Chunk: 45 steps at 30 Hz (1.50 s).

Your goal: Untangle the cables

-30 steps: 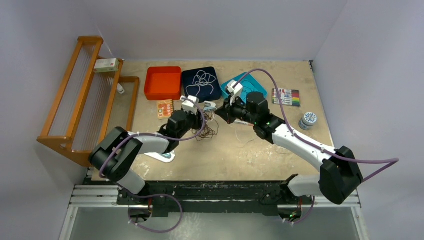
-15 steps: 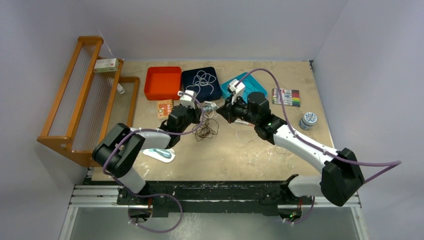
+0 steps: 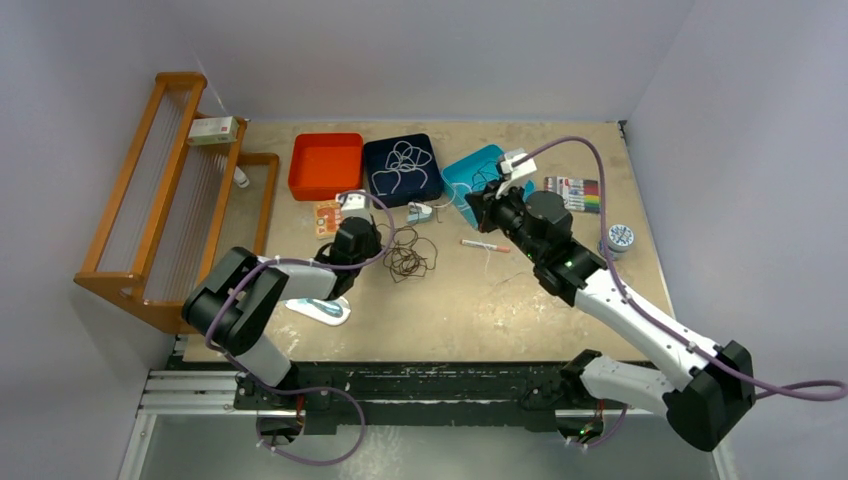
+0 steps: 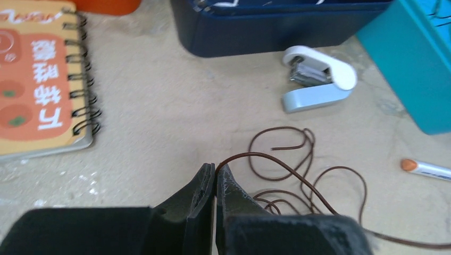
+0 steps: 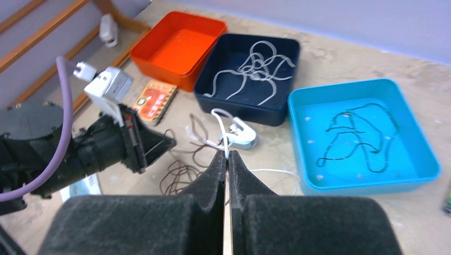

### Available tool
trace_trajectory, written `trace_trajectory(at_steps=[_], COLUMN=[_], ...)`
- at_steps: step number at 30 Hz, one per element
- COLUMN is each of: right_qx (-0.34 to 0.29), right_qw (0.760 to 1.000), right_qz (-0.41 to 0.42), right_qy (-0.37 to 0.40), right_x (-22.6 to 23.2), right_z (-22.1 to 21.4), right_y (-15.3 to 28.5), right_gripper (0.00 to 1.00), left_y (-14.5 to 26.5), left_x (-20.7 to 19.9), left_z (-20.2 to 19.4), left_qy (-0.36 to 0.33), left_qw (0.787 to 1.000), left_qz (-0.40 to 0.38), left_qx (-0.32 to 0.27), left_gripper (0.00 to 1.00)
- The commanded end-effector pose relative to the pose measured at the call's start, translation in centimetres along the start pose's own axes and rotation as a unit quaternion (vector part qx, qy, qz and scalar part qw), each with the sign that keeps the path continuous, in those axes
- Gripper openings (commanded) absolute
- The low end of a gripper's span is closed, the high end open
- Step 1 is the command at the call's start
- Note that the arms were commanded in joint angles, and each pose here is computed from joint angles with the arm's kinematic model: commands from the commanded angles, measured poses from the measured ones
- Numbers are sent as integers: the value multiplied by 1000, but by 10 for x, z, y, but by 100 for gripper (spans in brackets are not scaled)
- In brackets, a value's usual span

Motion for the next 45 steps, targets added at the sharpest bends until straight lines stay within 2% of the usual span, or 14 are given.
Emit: trace_trajectory(at_steps=[1,7,14,20,26,33,35,37,39,43,45], right_qx=[-38,-73,-83,-107,-63,11,35,63,98,141,141], right_qw=[995,982,958,948,962,962,956,946,928,891,877], right_qz=[-97,-175,-274,-300,-263,-250,-259,-278,-312,-364,-376], right_qy=[-4,-2,-32,-28,-32,-109,-131,-152,-177,-232,-264], right_x=[-32,-59,-88,-97,-85,-71,-69,-71,-74,-76,-76], right_z=[27,56,63,76,61,6,-11,-30,-53,-99,-115], right_y=[21,49,81,100,82,67,67,69,74,87,91], right_gripper=[0,0,0,0,0,0,0,0,0,3,4], left_y=[5,7,7,7,12,45,52,56,59,59,59], left_x=[13,26,36,36,8,2,6,10,12,5,0], left_z=[6,-3,-7,-10,-9,-6,-7,-6,-2,9,15], left_qy=[33,33,34,31,19,13,17,23,28,32,33], left_qw=[998,996,994,994,998,998,998,997,997,997,998], left_qz=[46,78,104,102,27,32,42,55,62,58,55], left_qx=[-9,3,7,15,45,47,51,49,42,32,27], left_gripper=[0,0,0,0,0,0,6,20,29,38,43])
Point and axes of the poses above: each gripper's point midway between its finger pads, its own y axis back along the fingers, its own x axis along the line the jaws close on, z = x × y, the point moved 2 cm from there along y, back along the fingers, and after that the axes turned 12 degrees about y, right-handed, at the moved point
